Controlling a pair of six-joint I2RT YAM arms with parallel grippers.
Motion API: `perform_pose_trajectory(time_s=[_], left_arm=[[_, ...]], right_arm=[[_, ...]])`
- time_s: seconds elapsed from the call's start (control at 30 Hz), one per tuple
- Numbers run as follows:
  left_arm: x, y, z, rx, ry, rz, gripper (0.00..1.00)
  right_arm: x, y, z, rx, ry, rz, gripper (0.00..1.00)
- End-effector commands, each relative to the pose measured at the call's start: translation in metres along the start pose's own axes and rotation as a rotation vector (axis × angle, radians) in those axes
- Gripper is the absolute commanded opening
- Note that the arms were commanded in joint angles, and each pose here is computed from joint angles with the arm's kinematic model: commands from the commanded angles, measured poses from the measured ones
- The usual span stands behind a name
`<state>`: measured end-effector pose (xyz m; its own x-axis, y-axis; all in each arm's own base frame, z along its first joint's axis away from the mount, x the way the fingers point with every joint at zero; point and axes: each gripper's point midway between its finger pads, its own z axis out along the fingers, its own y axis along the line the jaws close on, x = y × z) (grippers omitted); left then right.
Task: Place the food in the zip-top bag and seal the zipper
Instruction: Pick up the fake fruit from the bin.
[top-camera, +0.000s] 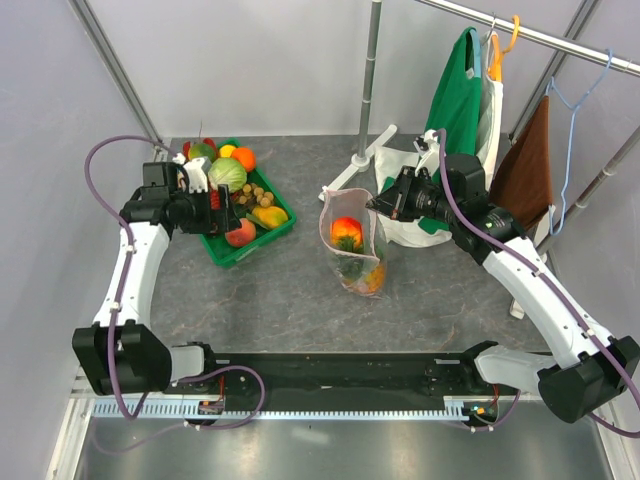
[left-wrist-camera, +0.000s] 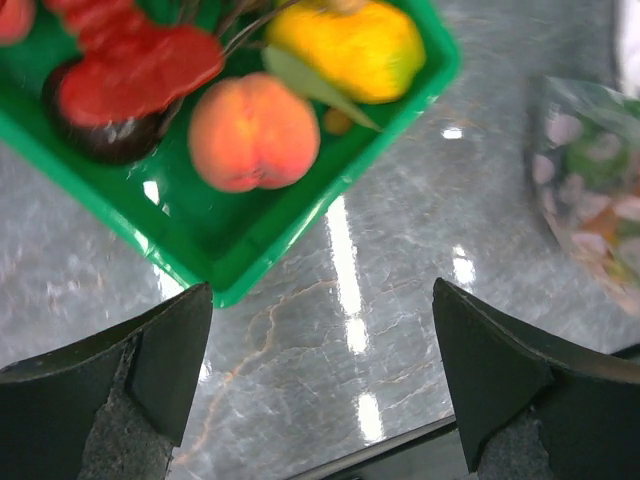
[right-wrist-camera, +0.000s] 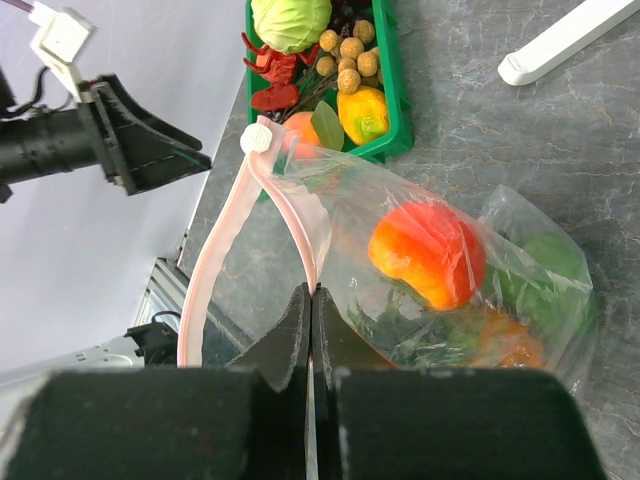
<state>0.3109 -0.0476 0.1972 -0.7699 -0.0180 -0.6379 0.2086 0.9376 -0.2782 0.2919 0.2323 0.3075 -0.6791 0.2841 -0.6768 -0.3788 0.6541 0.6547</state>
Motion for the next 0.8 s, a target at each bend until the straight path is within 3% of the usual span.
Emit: perform_pose_trajectory(time_s=[0.0, 0.17, 0.23, 0.77], left_arm=[[0.000, 0.023, 0.018, -0.121, -0.032, -0.202, 0.97], [0.017, 0.042, 0.049, -0.191, 0.029, -0.329, 0.99], [0.016, 0.046, 0.058, -0.195, 0.000, -0.358, 0.99], [0.014, 0.052, 0.114, -0.190, -0.076, -0.351, 1.00]], right_arm=[[-0.016, 0.012, -0.006, -0.025, -0.056, -0.013, 0.00], [-0.013, 0.009, -0.005, -0.019, -0.050, -0.008, 0.00], [-0.013, 0.008, -0.004, -0.017, -0.048, -0.010, 0.00], [-0.011, 0.004, 0.003, -0.010, -0.030, -0.003, 0.00]])
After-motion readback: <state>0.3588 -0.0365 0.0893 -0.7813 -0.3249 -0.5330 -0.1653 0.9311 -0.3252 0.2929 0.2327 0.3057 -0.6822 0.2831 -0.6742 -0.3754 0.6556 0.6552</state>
